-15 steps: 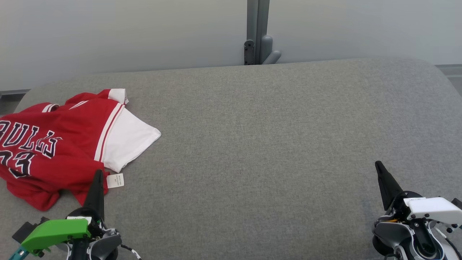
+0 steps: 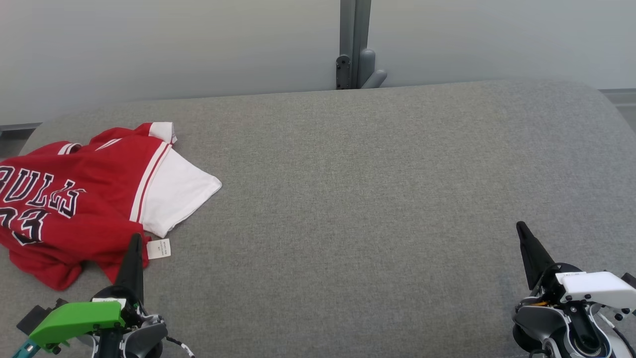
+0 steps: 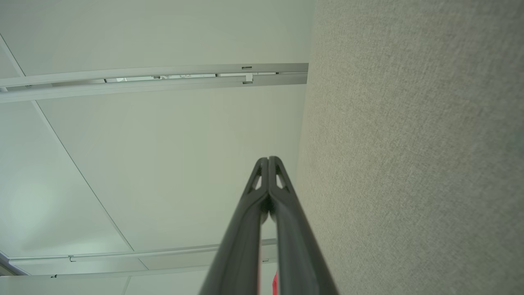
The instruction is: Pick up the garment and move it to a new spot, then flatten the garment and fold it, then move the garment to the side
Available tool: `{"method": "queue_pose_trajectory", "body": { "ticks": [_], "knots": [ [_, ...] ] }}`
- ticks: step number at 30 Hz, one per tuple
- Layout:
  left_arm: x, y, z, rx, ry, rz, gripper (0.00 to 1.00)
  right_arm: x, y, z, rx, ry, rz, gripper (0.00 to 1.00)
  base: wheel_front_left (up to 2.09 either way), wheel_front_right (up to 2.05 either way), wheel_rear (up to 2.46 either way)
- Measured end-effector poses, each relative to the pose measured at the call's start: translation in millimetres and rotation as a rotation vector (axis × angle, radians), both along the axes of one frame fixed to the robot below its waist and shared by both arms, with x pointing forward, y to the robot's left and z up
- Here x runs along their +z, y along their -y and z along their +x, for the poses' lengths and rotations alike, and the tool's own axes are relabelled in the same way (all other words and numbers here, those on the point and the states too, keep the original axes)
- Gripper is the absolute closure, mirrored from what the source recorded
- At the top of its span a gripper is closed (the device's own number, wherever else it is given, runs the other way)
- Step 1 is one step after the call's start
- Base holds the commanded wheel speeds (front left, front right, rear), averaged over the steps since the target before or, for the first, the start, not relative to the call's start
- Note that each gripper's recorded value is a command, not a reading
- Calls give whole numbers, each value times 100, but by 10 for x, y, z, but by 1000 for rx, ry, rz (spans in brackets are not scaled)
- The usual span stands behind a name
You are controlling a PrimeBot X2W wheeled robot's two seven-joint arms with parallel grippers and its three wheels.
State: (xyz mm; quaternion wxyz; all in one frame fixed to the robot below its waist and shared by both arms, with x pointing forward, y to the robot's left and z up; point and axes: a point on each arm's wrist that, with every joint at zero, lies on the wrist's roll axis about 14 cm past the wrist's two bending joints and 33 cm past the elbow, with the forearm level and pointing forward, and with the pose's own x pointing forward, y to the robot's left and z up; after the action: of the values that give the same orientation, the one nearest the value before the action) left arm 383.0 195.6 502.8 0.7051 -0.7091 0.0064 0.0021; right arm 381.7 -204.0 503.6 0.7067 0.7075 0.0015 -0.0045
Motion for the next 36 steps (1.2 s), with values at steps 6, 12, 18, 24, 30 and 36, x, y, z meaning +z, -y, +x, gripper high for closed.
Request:
{"method": "queue_pose_trajectory", "body": {
  "ticks": [6, 12, 18, 24, 30, 36],
  "knots": [
    [0, 0, 0, 0, 0, 0, 100, 0, 0, 0, 0, 0, 0, 100, 0, 0, 0],
    [0, 0, 0, 0, 0, 0, 100, 0, 0, 0, 0, 0, 0, 100, 0, 0, 0],
    [0, 0, 0, 0, 0, 0, 100, 0, 0, 0, 0, 0, 0, 100, 0, 0, 0],
    [-203, 20, -89, 1, -62, -10, 0, -194, -24, -83, -2, -58, 10, 0, 0, 0, 0],
    [-200, 50, -99, 10, -60, -4, 0, -215, -30, -93, -16, -65, -5, 0, 0, 0, 0],
    [-216, 50, -122, 22, -66, 50, 0, -196, -54, -91, -17, -63, -107, 0, 0, 0, 0]
  ]
}}
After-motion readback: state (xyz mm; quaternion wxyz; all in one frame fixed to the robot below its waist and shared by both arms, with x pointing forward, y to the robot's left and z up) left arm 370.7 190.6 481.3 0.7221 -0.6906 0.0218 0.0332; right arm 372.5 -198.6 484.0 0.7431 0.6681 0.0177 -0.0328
